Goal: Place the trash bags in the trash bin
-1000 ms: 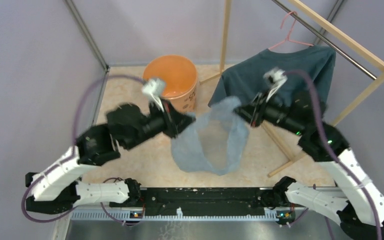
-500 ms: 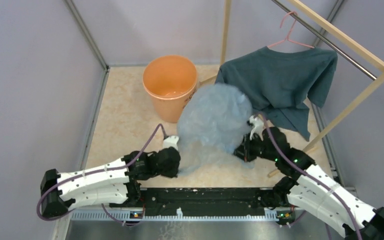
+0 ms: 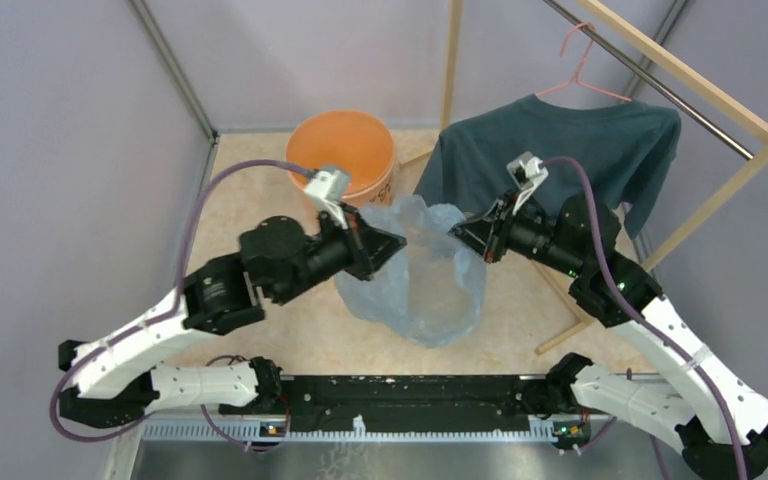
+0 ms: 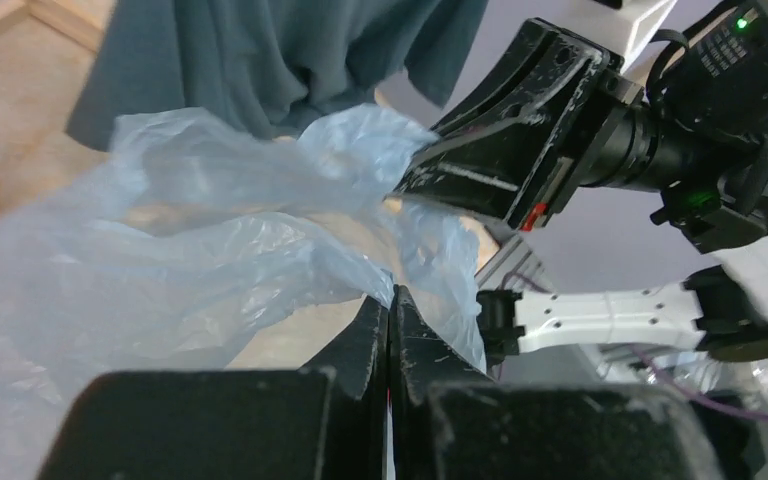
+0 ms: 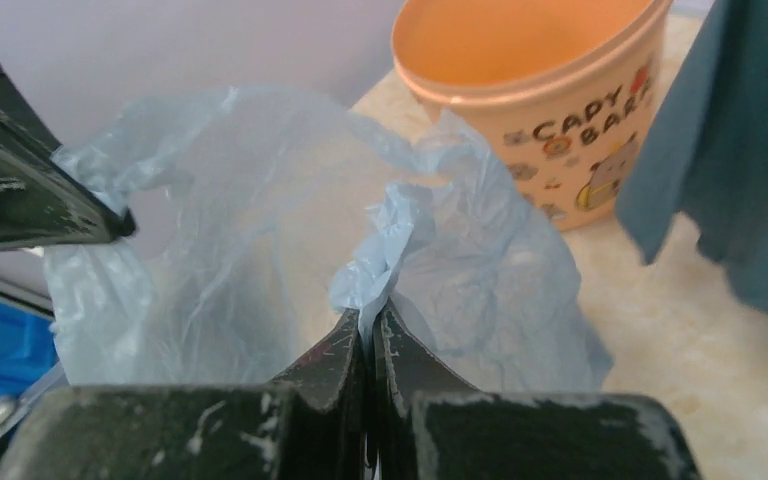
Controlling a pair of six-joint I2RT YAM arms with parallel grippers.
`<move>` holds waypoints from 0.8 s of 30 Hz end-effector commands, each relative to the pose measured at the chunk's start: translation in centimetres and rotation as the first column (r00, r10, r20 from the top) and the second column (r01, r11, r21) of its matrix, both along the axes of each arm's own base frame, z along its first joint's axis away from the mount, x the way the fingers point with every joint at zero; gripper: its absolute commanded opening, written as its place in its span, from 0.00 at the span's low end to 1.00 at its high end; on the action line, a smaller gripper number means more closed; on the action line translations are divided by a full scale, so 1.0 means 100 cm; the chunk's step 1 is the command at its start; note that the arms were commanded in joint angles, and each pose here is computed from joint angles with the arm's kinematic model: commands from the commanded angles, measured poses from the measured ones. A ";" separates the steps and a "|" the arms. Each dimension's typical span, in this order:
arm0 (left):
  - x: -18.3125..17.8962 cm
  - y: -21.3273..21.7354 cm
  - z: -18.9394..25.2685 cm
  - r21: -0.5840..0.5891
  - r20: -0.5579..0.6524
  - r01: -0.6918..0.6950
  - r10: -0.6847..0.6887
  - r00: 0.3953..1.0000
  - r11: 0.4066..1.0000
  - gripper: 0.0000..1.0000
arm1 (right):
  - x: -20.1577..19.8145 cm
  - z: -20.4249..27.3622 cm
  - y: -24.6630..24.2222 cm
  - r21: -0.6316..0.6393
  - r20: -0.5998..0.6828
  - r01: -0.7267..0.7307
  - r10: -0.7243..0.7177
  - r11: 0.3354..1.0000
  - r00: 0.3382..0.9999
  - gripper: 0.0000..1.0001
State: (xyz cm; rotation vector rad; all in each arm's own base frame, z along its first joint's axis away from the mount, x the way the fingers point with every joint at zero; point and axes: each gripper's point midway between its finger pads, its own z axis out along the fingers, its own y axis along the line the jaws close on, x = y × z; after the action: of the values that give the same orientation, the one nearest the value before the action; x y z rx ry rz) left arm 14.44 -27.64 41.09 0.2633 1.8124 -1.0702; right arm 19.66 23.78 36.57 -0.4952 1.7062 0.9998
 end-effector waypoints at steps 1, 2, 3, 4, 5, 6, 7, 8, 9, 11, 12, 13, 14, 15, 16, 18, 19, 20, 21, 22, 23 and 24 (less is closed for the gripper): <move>-0.002 -0.051 -0.041 0.090 0.014 0.140 -0.142 0.990 0.986 0.00 | -0.020 -0.022 0.013 0.138 -0.077 -0.090 0.101 0.986 0.992 0.00; -0.003 -0.056 -0.046 0.084 0.003 0.153 -0.153 0.988 0.985 0.00 | -0.024 -0.028 0.014 0.177 -0.097 -0.097 0.116 0.979 0.989 0.00; -0.003 -0.059 -0.050 0.077 -0.006 0.157 -0.157 0.988 0.985 0.00 | -0.028 -0.034 0.015 0.211 -0.119 -0.106 0.133 0.972 0.984 0.00; -0.003 -0.061 -0.052 0.068 -0.015 0.156 -0.156 0.988 0.985 0.00 | -0.031 -0.040 0.016 0.240 -0.144 -0.110 0.147 0.965 0.979 0.00; -0.002 -0.063 -0.055 0.060 -0.020 0.154 -0.153 0.988 0.986 0.00 | -0.034 -0.044 0.017 0.275 -0.164 -0.111 0.161 0.955 0.973 0.00; -0.002 -0.065 -0.056 0.053 -0.022 0.155 -0.154 0.988 0.986 0.00 | -0.037 -0.047 0.018 0.294 -0.172 -0.117 0.173 0.948 0.970 0.00; -0.002 -0.069 -0.059 0.051 -0.025 0.158 -0.157 0.987 0.986 0.00 | -0.039 -0.050 0.018 0.308 -0.177 -0.124 0.185 0.943 0.967 0.01; -0.001 -0.072 -0.061 0.052 -0.028 0.163 -0.162 0.986 0.985 0.00 | -0.040 -0.051 0.018 0.316 -0.177 -0.128 0.191 0.940 0.966 0.02; 0.000 -0.076 -0.064 0.063 -0.036 0.166 -0.164 0.986 0.984 0.00 | -0.040 -0.051 0.019 0.320 -0.176 -0.131 0.194 0.938 0.965 0.03; 0.003 -0.079 -0.069 0.087 -0.046 0.159 -0.155 0.987 0.983 0.00 | -0.041 -0.051 0.019 0.315 -0.175 -0.138 0.200 0.939 0.964 0.06; 0.004 -0.081 -0.071 0.095 -0.051 0.158 -0.153 0.987 0.983 0.00 | -0.042 -0.050 0.020 0.312 -0.173 -0.143 0.204 0.939 0.963 0.09; 0.004 -0.082 -0.071 0.095 -0.051 0.156 -0.152 0.987 0.983 0.00 | -0.043 -0.050 0.020 0.311 -0.172 -0.152 0.213 0.938 0.962 0.12; 0.005 -0.083 -0.072 0.094 -0.053 0.156 -0.151 0.987 0.983 0.00 | -0.044 -0.050 0.021 0.309 -0.169 -0.160 0.220 0.937 0.961 0.15; 0.005 -0.084 -0.071 0.092 -0.054 0.154 -0.150 0.987 0.984 0.00 | -0.045 -0.049 0.022 0.310 -0.164 -0.170 0.229 0.935 0.959 0.18; 0.006 -0.085 -0.071 0.089 -0.055 0.153 -0.149 0.987 0.984 0.00 | -0.046 -0.049 0.022 0.309 -0.162 -0.178 0.236 0.934 0.958 0.22; 0.007 -0.086 -0.070 0.089 -0.058 0.148 -0.143 0.988 0.985 0.00 | -0.048 -0.048 0.021 0.303 -0.146 -0.193 0.246 0.933 0.958 0.34; 0.009 -0.087 -0.071 0.092 -0.061 0.139 -0.134 0.989 0.986 0.00 | -0.049 -0.048 0.021 0.295 -0.137 -0.197 0.245 0.935 0.960 0.40; 0.010 -0.087 -0.070 0.092 -0.064 0.134 -0.128 0.990 0.987 0.00 | -0.049 -0.049 0.020 0.282 -0.126 -0.199 0.242 0.938 0.962 0.45; 0.011 -0.088 -0.070 0.092 -0.064 0.130 -0.125 0.990 0.987 0.00 | -0.050 -0.050 0.018 0.270 -0.119 -0.197 0.235 0.943 0.965 0.50; 0.012 -0.089 -0.069 0.093 -0.065 0.127 -0.121 0.990 0.988 0.00 | -0.049 -0.052 0.016 0.255 -0.108 -0.192 0.226 0.948 0.968 0.56; 0.013 -0.090 -0.069 0.096 -0.066 0.124 -0.117 0.991 0.988 0.00 | -0.049 -0.053 0.014 0.239 -0.100 -0.186 0.214 0.953 0.972 0.62; 0.015 -0.091 -0.069 0.098 -0.066 0.117 -0.111 0.992 0.988 0.00 | -0.049 -0.053 0.012 0.227 -0.090 -0.185 0.209 0.956 0.974 0.67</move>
State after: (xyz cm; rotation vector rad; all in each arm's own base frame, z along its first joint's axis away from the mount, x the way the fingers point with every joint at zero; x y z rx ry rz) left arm 14.50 -35.98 32.70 0.4594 1.9705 -1.0875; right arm 16.10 25.38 27.64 -0.3577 1.7993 1.3646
